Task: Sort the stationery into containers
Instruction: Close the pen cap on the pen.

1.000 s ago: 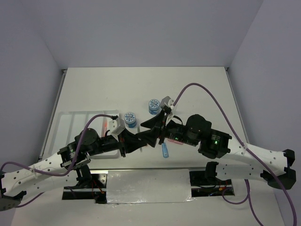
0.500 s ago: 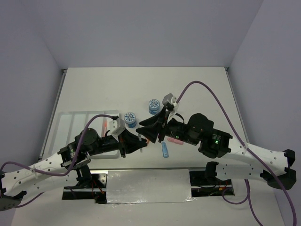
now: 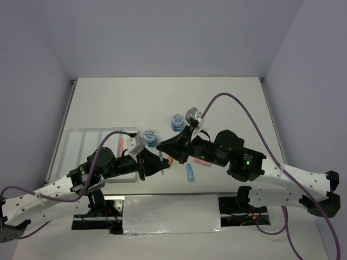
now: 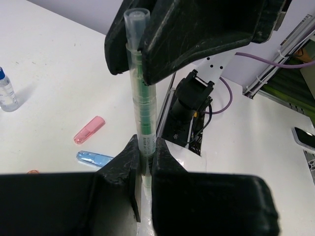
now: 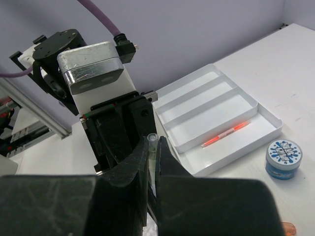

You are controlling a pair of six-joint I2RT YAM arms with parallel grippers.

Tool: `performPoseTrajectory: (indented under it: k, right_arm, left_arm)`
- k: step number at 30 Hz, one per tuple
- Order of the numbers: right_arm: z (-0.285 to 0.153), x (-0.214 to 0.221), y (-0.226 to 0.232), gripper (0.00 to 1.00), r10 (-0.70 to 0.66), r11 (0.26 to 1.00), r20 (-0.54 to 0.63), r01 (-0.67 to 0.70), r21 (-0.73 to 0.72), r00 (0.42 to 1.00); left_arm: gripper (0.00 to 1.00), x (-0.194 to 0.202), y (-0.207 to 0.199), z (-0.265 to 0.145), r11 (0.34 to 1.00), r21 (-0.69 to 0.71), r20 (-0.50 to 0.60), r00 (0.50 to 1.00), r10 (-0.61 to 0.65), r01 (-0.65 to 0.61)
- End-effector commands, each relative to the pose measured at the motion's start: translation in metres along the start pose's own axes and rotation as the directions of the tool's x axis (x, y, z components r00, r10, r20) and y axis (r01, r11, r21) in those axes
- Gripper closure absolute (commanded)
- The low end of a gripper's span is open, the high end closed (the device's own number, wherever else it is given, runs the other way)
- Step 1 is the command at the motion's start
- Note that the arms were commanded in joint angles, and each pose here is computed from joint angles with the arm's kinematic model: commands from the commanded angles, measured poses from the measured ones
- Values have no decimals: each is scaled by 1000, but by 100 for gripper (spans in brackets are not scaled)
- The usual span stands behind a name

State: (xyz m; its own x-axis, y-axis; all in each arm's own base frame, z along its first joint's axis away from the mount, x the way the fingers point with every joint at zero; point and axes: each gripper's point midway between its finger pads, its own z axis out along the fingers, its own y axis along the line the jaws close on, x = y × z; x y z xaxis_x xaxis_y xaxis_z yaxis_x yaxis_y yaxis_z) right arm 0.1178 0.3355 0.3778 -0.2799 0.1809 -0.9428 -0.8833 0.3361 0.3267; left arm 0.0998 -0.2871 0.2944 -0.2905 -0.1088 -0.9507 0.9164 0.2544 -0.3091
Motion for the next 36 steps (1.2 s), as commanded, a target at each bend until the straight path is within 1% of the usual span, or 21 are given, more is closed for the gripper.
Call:
performPoseTrajectory:
  k: [1, 2, 4, 5, 7, 8, 9, 10, 11, 13, 14, 18, 22, 25, 27, 28, 31, 32, 34, 35, 36]
  right_arm:
    - [2, -15, 0, 100, -9, 1000, 45, 9, 5, 999]
    - [2, -4, -4, 100, -9, 1000, 27, 9, 11, 1000]
    - [-1, 6, -7, 100, -14, 1000, 16, 14, 14, 1000]
    - [-2, 23, -14, 100, -18, 999, -15, 18, 28, 1000]
    - [-4, 38, -20, 100, -10, 999, -31, 12, 41, 999]
    - [-5, 59, -26, 100, -12, 999, -70, 15, 45, 997]
    - [-4, 69, -28, 100, -11, 999, -87, 15, 42, 996]
    - [-5, 81, -31, 100, -3, 999, -111, 9, 46, 994]
    - [-7, 102, -38, 100, 2, 998, -152, 7, 62, 988]
    - [-7, 122, -43, 100, 11, 998, -184, 1, 68, 983]
    - [-11, 139, -49, 100, 24, 997, -214, -6, 82, 977]
    - [-15, 171, -56, 100, 52, 995, -260, -27, 96, 964]
    - [-23, 206, -64, 100, 75, 992, -322, -38, 120, 944]
    - [-26, 224, -65, 100, 86, 991, -362, -44, 123, 928]
    - [-25, 237, -67, 100, 88, 990, -394, -38, 133, 915]
    - [-24, 239, -67, 100, 87, 991, -402, -36, 132, 912]
    - [-23, 251, -75, 100, 109, 984, -426, -35, 177, 898]
    - [-20, 246, -71, 100, 107, 986, -407, -44, 161, 907]
    - [-17, 231, -66, 100, 115, 986, -364, -63, 152, 924]
    - [-18, 212, -61, 100, 111, 988, -322, -69, 137, 940]
    - [-18, 198, -58, 98, 107, 988, -293, -69, 138, 950]
  left_arm:
    - [100, -31, -11, -1, 998, 31, 88, 995, 52, -55]
    - [100, -33, -5, -1, 999, -2, 90, 995, 53, -53]
    - [100, -43, -7, -2, 998, -7, 106, 992, 70, -69]
    - [100, -46, -5, -3, 997, -25, 109, 991, 73, -70]
    - [100, -61, -7, -6, 995, -37, 136, 986, 97, -93]
    - [100, -66, -6, -7, 994, -45, 143, 984, 106, -100]
    - [100, -69, -6, -7, 993, -54, 141, 984, 110, -103]
    - [100, -80, -8, -10, 991, -58, 160, 979, 127, -119]
    - [100, -84, -8, -10, 990, -63, 164, 977, 134, -125]
    - [100, -97, -10, -14, 988, -69, 186, 971, 151, -140]
    - [100, -100, -11, -15, 987, -70, 190, 969, 155, -145]
    - [100, -120, -13, -22, 983, -76, 230, 956, 180, -167]
    - [100, -141, -17, -28, 977, -72, 236, 948, 214, -203]
    - [100, -157, -17, -28, 972, -79, 250, 939, 235, -222]
    - [100, -164, -20, -27, 971, -53, 250, 939, 237, -231]
    - [100, -164, -22, -25, 971, -30, 245, 940, 237, -237]
    - [100, -168, -17, -27, 969, -44, 252, 935, 248, -245]
    - [100, -167, -11, -27, 968, -70, 252, 935, 250, -240]
    - [100, -153, 5, -25, 968, -126, 221, 945, 241, -217]
    - [100, -130, 26, -24, 967, -196, 173, 965, 199, -164]
    - [100, -119, 36, -24, 963, -233, 158, 972, 175, -135]
